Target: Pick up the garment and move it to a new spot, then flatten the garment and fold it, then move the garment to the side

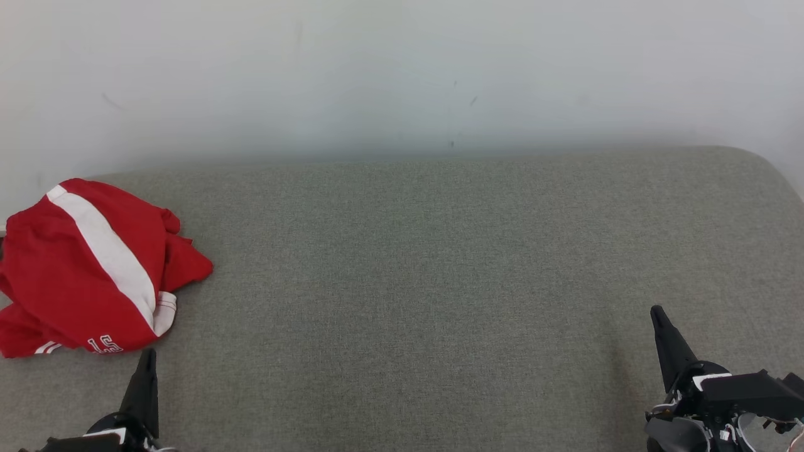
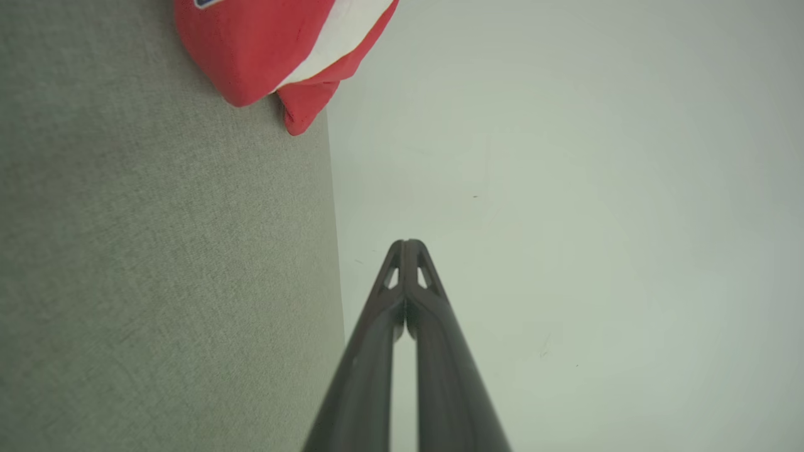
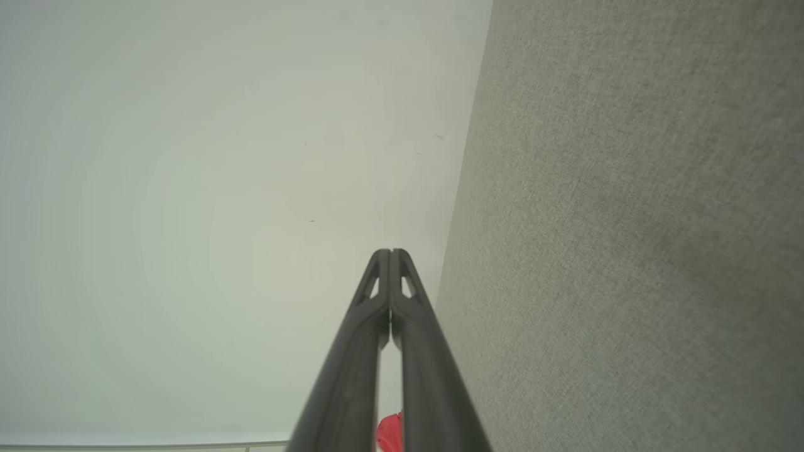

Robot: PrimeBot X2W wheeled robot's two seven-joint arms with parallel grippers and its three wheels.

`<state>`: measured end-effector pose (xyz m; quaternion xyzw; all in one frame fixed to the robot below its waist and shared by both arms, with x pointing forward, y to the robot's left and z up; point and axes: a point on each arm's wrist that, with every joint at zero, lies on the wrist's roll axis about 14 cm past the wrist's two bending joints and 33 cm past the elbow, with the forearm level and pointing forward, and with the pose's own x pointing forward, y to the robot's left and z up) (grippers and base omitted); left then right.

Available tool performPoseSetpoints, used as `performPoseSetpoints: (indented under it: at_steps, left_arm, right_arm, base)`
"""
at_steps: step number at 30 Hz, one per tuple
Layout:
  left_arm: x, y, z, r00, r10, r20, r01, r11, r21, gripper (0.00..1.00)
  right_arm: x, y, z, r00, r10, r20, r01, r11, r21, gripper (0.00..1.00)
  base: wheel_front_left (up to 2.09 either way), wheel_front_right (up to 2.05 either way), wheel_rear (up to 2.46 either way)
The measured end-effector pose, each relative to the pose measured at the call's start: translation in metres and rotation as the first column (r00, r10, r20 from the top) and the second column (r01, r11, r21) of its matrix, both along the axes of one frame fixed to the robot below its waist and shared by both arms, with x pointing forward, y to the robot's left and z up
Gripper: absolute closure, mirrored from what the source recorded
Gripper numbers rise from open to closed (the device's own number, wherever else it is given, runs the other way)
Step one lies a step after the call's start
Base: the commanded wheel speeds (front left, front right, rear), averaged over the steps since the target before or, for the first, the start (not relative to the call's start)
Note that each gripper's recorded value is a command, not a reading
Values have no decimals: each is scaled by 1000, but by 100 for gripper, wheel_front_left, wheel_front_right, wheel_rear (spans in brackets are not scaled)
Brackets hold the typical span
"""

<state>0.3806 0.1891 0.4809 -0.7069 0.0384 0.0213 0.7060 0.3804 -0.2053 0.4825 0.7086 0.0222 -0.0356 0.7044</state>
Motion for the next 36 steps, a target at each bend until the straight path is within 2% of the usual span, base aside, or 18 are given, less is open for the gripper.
performPoseSetpoints:
  at_steps: [10,11,16,23,31,36]
  left_arm:
    - [0,0,0,1000,0,0,0,1000,0,100]
    - [-1,-1,-2,1000,-1,-6,1,1000,-1,0]
    - [-13,-5,-26,997,-5,-80,3,1000,-15,0]
    - [-13,-10,-26,997,-7,-80,7,1000,3,0]
    - [-13,-21,-22,996,-36,-83,44,994,96,0]
    - [-15,-27,-23,993,-66,-95,82,980,179,0]
  right_arm:
    - [0,0,0,1000,0,0,0,1000,0,100]
    - [-1,0,-2,1000,1,-6,-1,1000,1,0]
    - [-16,4,-30,996,1,-91,0,1000,18,0]
    - [-15,6,-27,996,-6,-85,6,1000,9,0]
    - [-17,12,-24,996,10,-94,-18,997,-80,0]
    - [-18,14,-23,994,29,-109,-48,984,-174,0]
  base:
    - [0,0,0]
    - [0,0,0]
    - [0,0,0]
    - [0,0,0]
    - [0,0,0]
    - [0,0,0]
